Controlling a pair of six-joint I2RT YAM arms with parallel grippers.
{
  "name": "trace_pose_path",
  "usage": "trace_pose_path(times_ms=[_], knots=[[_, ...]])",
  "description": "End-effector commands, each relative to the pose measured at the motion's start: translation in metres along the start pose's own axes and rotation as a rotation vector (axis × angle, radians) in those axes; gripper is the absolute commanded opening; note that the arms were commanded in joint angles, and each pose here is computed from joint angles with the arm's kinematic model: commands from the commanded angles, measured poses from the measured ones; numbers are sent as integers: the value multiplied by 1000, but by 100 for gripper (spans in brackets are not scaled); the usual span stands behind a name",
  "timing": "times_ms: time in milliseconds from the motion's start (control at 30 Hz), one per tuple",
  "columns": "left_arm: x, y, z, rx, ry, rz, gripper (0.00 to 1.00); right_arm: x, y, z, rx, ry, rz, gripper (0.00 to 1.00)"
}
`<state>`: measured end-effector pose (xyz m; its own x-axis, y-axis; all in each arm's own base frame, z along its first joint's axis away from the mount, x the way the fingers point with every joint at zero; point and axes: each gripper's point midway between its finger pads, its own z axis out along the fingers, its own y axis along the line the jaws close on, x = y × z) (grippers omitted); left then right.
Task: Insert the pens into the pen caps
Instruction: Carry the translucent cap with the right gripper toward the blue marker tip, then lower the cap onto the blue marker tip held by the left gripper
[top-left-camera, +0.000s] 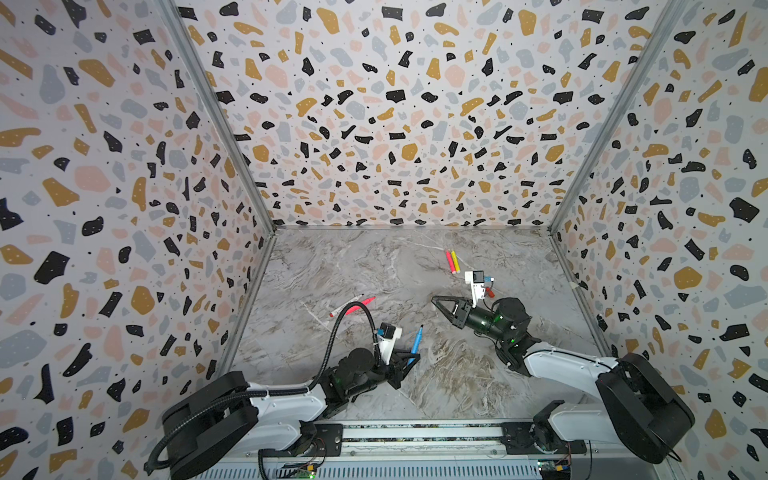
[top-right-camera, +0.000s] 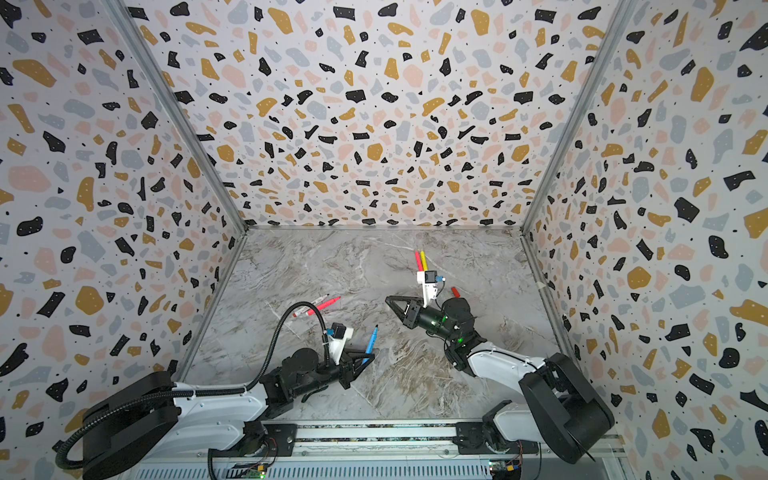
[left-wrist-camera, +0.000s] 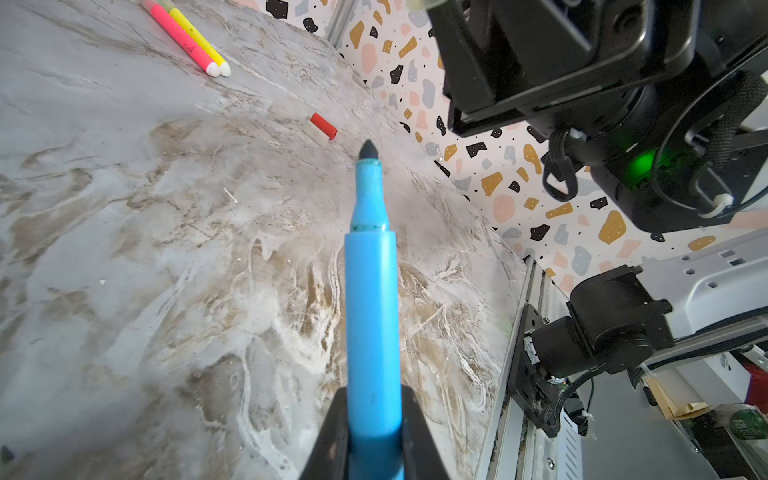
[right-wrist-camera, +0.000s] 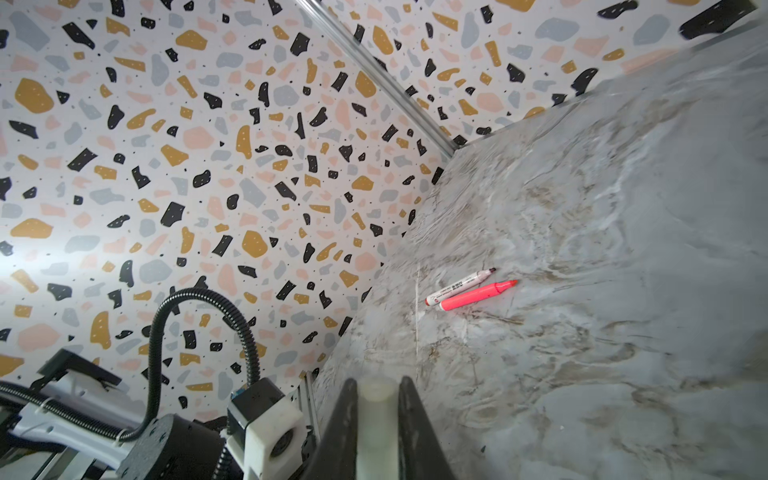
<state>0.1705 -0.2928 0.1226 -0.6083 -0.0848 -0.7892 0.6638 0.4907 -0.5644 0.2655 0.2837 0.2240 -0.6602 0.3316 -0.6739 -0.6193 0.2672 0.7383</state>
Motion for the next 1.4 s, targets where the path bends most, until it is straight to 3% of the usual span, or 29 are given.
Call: trace_pose_path(times_ms=[0, 700, 1367], knots=[[-28, -21, 3, 64, -94, 14, 0, -4, 28, 2, -126, 0, -57, 4], [-33, -22, -4, 53, -115, 25, 0, 24, 39, 13, -201, 69, -56, 4], [-34, -24, -6, 58, -119, 22, 0, 8, 36, 14, -157, 15, -72, 4]])
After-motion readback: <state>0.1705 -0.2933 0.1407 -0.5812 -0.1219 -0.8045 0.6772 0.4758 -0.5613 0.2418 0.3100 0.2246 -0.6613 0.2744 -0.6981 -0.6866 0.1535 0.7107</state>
